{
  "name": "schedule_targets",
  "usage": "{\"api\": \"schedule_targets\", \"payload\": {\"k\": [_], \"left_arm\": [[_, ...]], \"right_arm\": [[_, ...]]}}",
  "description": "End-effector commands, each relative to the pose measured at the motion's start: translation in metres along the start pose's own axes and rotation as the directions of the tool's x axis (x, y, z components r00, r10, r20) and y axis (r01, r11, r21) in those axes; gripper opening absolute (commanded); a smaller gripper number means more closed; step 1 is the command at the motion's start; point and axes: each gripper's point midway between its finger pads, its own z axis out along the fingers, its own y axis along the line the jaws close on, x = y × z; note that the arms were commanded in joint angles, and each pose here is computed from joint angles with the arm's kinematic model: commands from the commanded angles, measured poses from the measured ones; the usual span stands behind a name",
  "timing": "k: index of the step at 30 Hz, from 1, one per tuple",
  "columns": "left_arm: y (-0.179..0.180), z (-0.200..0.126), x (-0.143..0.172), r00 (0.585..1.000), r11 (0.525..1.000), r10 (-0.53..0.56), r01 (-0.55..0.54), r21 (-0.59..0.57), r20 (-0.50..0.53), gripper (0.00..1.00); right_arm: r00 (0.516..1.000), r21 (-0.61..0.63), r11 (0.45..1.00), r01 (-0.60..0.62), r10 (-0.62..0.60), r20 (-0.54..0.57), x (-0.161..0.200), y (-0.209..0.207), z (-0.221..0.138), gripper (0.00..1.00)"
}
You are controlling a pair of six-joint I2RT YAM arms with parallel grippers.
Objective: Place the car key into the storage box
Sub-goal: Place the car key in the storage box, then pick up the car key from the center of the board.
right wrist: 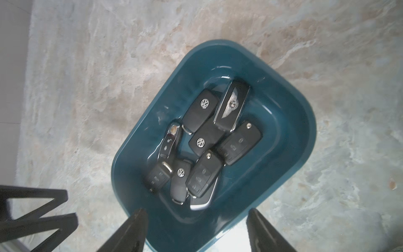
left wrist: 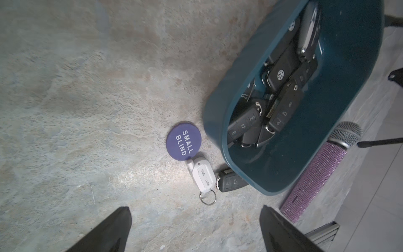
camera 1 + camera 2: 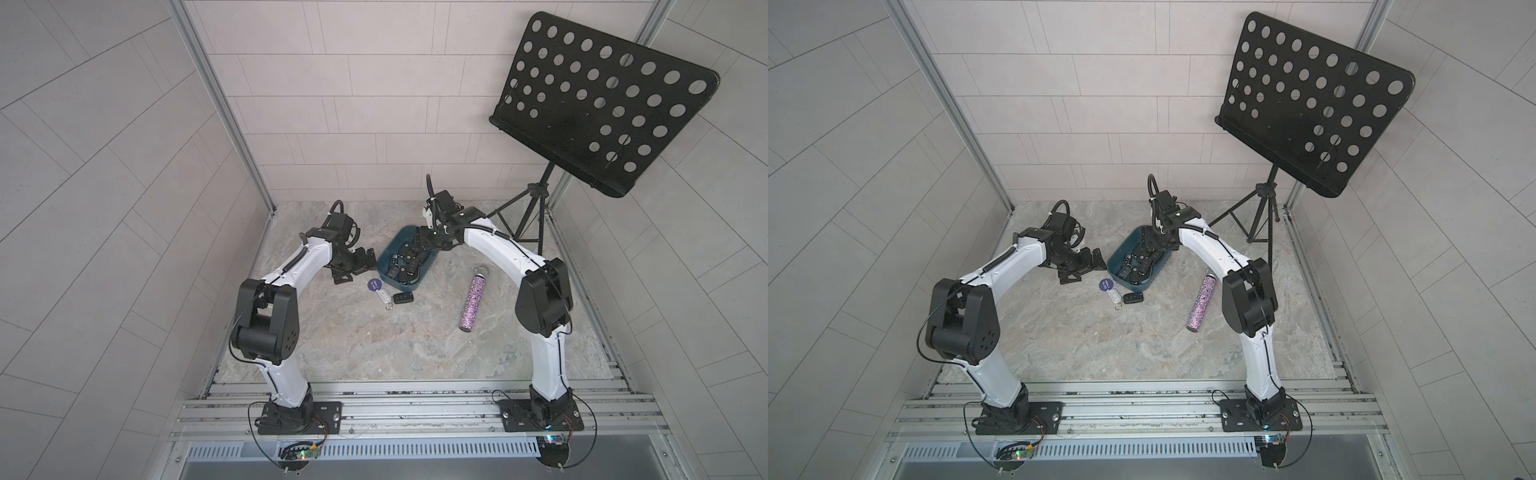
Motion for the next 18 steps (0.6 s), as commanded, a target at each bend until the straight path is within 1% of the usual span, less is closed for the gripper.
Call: {"api": "schedule_targets", "payload": {"k": [1, 7, 8, 10, 14, 18], "left_arm": [[-0.002, -0.007, 0.017, 0.995, 0.994, 0.098, -0.098, -0.052, 0.001, 1.0], [-0.015, 0.001, 0.04, 0.974, 0.972, 0.224, -0.225, -0.073, -0.023, 1.0], [-0.017, 0.002, 0.043, 0.969, 0.966, 0.245, -0.247, -0.075, -0.028, 1.0], [-0.021, 0.007, 0.052, 0.955, 0.953, 0.292, -0.295, -0.074, -0.047, 1.0], [-0.027, 0.013, 0.065, 0.926, 0.923, 0.373, -0.377, -0.081, -0.062, 1.0], [-0.034, 0.021, 0.076, 0.879, 0.873, 0.47, -0.476, -0.106, -0.08, 1.0]], "right_arm": [[1.0, -0.055, 0.998, -0.02, 0.02, -0.008, 0.022, 0.001, -0.013, 0.81], [0.998, -0.054, 0.997, -0.062, 0.061, -0.021, 0.07, -0.014, -0.037, 0.87], [0.997, -0.056, 0.996, -0.07, 0.069, -0.02, 0.077, -0.016, -0.04, 0.89], [0.995, -0.057, 0.994, -0.096, 0.095, -0.017, 0.092, -0.022, -0.047, 0.99], [0.99, -0.037, 0.99, -0.138, 0.138, -0.012, 0.117, -0.034, -0.057, 1.0], [0.983, -0.026, 0.983, -0.182, 0.182, -0.022, 0.143, -0.045, -0.064, 1.0]]}}
